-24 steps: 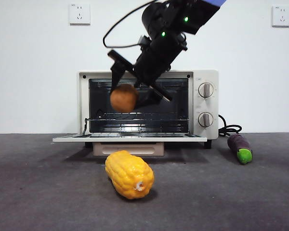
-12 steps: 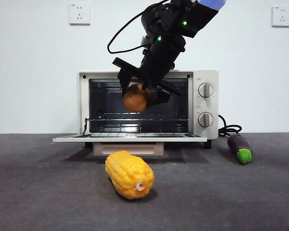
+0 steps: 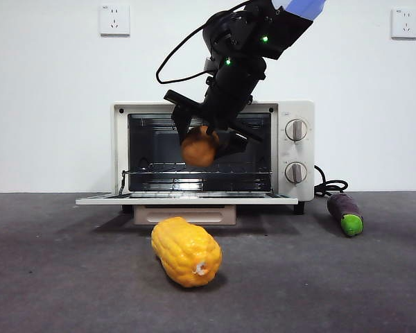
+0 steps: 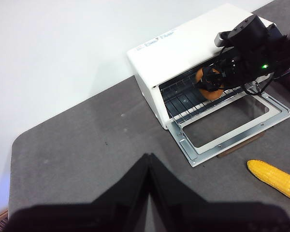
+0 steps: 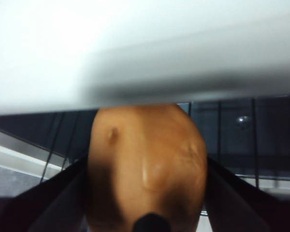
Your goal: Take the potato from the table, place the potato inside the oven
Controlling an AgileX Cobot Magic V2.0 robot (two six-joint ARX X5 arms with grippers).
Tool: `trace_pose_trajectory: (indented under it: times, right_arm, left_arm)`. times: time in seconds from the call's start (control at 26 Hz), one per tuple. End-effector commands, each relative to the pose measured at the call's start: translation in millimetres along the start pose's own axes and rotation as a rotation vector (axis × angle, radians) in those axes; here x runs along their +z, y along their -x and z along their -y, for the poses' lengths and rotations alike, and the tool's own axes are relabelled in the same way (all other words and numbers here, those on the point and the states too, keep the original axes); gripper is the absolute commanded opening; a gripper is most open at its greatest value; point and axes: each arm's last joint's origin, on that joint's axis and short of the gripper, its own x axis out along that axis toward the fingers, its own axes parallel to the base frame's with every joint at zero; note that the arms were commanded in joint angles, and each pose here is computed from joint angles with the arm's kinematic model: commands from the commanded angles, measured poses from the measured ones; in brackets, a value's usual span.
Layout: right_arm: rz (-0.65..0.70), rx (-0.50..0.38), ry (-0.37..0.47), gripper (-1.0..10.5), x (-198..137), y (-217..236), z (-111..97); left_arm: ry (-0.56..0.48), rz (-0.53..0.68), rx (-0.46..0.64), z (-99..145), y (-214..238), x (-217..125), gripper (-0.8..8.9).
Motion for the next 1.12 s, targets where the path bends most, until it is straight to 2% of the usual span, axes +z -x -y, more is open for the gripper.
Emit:
trace_pose_trajectory:
  times: [0.04, 0.46, 0.58, 0.69, 0.77, 0.89, 1.12]
  right_arm:
    - [-0.014, -0.028, 0.01, 0.7, -6.0, -7.1, 3.3]
    - [-0.006, -0.074, 0.012, 0.7, -6.7, -7.0, 5.1]
    - [-0.004, -0.076, 0.012, 2.6, -6.6, -7.0, 5.2]
    - [0.006, -0.088, 0.012, 2.6, -6.2, -7.0, 5.4]
    - [0.006, -0.088, 0.012, 3.1, -6.2, -7.0, 5.4]
    - [0.008, -0.087, 0.012, 5.1, -6.0, -7.0, 5.3]
    - [-0.019, -0.057, 0.019, 5.2, -8.6, -5.1, 0.5]
  left_arm:
    - [-0.011, 0.002, 0.003, 0.2, -0.3, -0.5, -0.06]
    - [-0.01, 0.003, 0.002, 0.0, 0.0, -0.6, -0.06]
    - [-0.009, 0.003, 0.002, 0.0, 0.0, -0.6, -0.06]
    - [-0.009, 0.003, 0.002, 0.0, 0.0, -0.6, -0.06]
    - [-0.009, 0.003, 0.002, 0.0, 0.0, -0.6, -0.06]
    - [-0.009, 0.003, 0.002, 0.0, 0.0, -0.6, -0.06]
    - [-0.009, 0.003, -0.001, 0.1, 0.0, -0.6, -0.06]
